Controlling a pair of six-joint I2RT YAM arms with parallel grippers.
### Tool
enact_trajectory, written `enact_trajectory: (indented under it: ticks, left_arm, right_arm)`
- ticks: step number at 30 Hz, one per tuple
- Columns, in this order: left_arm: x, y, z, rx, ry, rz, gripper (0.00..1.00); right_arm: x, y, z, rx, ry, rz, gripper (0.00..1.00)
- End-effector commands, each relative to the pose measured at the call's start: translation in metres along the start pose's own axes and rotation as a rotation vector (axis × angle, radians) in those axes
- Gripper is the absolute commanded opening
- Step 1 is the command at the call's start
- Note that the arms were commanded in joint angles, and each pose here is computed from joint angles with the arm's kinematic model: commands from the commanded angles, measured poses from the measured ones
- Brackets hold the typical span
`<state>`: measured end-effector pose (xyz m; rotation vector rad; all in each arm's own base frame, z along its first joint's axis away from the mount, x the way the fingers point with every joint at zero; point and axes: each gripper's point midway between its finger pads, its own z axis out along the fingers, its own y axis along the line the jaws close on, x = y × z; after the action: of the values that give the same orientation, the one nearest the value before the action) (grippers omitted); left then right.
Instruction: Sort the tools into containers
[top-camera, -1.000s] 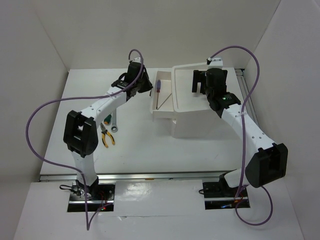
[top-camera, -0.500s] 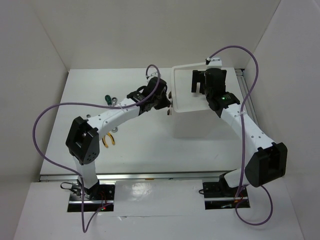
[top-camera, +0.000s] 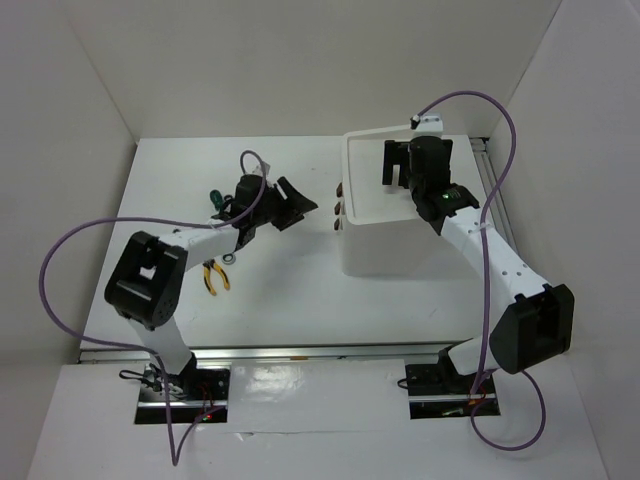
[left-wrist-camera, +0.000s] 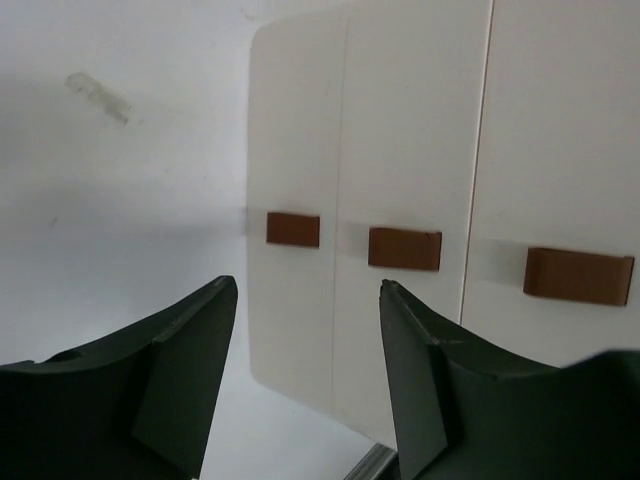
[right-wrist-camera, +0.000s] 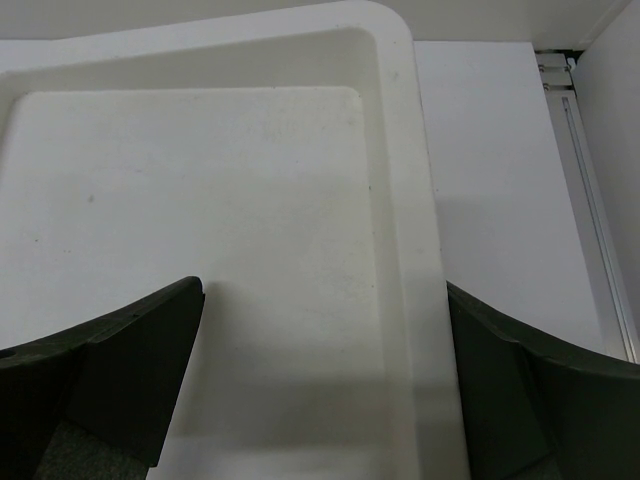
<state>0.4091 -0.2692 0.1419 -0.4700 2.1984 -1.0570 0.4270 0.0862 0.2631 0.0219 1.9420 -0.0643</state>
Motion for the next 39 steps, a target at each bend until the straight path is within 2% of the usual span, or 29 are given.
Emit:
enact_trajectory:
  ticks: [1, 4, 5, 10, 21, 27, 31, 33, 35, 36, 38, 39]
  left_arm:
    - [0.000, -0.067, -0.005, 0.504, 0.051, 0.000, 0.70]
    - [0.013, -0.057, 0.007, 0.554, 0.101, -0.065, 0.69]
    - [0.012, -0.066, 0.003, 0.628, 0.094, -0.044, 0.67]
    - [0.015, -0.065, 0.011, 0.708, 0.123, -0.128, 0.64]
    - [0.024, -0.056, 0.036, 0.724, 0.142, -0.188, 0.63]
    - [0.015, -0.064, 0.044, 0.771, 0.119, -0.184, 0.63]
    - [0.018, -0.068, 0.047, 0.785, 0.128, -0.188, 0.51]
    - [0.018, -0.068, 0.047, 0.785, 0.128, -0.188, 0.37]
    - [0.016, -0.072, 0.042, 0.809, 0.125, -0.191, 0.27]
    - [0.018, -0.071, 0.041, 0.808, 0.130, -0.201, 0.15]
    - [0.021, -0.066, 0.040, 0.800, 0.136, -0.214, 0.01]
    - [0.021, -0.068, 0.037, 0.802, 0.135, -0.212, 0.00]
  right_arm:
    - [0.102, 0.018, -0.004, -0.049, 0.330, -0.038, 1.00]
    - [0.105, 0.018, -0.003, -0.047, 0.339, -0.041, 1.00]
    - [0.105, 0.016, -0.002, -0.034, 0.336, -0.043, 1.00]
    - [0.109, 0.015, -0.002, -0.032, 0.344, -0.046, 1.00]
    - [0.114, 0.013, -0.002, -0.021, 0.359, -0.054, 1.00]
    - [0.114, 0.013, -0.002, -0.021, 0.359, -0.054, 1.00]
    - [0.117, 0.013, 0.000, -0.019, 0.368, -0.058, 1.00]
    - [0.117, 0.013, 0.000, -0.019, 0.368, -0.058, 1.00]
    - [0.117, 0.013, 0.000, -0.019, 0.368, -0.058, 1.00]
    - [0.117, 0.013, 0.000, -0.019, 0.368, -0.058, 1.00]
    - [0.117, 0.013, 0.000, -0.019, 0.368, -0.058, 1.00]
    - [0.117, 0.013, 0.000, -0.019, 0.368, -0.058, 1.00]
